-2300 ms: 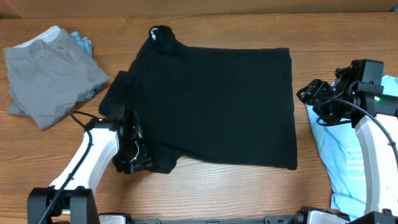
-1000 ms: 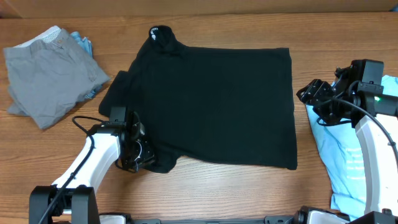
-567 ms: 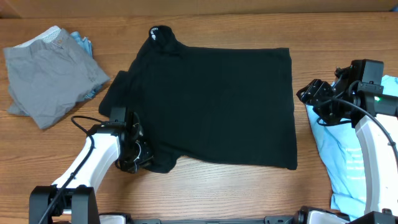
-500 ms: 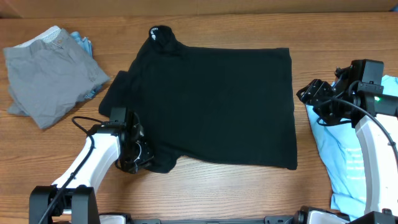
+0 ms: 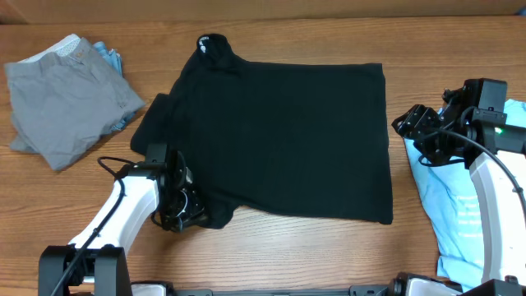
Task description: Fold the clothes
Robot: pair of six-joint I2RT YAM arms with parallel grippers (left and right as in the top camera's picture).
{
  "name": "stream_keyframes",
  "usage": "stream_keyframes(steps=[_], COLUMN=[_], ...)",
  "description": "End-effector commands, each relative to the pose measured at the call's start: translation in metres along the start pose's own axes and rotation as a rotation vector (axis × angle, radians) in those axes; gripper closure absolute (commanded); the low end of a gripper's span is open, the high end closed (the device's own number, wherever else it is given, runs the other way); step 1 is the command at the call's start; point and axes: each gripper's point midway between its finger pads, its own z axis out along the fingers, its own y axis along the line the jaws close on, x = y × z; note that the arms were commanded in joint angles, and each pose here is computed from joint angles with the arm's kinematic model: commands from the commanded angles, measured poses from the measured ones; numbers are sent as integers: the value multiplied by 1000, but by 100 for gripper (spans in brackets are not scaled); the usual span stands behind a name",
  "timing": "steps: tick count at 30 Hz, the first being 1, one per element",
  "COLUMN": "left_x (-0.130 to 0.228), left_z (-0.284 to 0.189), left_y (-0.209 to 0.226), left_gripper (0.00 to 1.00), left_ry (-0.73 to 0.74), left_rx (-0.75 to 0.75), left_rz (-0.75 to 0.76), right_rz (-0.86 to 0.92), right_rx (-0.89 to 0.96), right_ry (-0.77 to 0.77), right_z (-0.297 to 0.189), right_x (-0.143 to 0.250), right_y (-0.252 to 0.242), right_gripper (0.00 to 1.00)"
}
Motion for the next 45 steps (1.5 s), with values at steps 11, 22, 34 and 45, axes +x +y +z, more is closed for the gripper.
stream_keyframes(steps=[11,22,34,45], left_x=[-28,-27,-31,-31], left_z=[-2,-2,-3,-3], left_y=[5,3,3,7], left_gripper=[73,75,76,96], left_ry=[-132,-126,-146,-154], left_rx=[-54,-37,-34,-55], left_rz=[43,10,-108,-142], right_rz=[-10,-9,-10,-9], right_rx=[-12,-11,-11,-11], right_ry=[-20,-18,-18,-18], right_z=[-5,-5,-5,-5], right_x=[-5,-4,-4,-4], right_y=[5,5,5,5], right_gripper=[29,29,29,29])
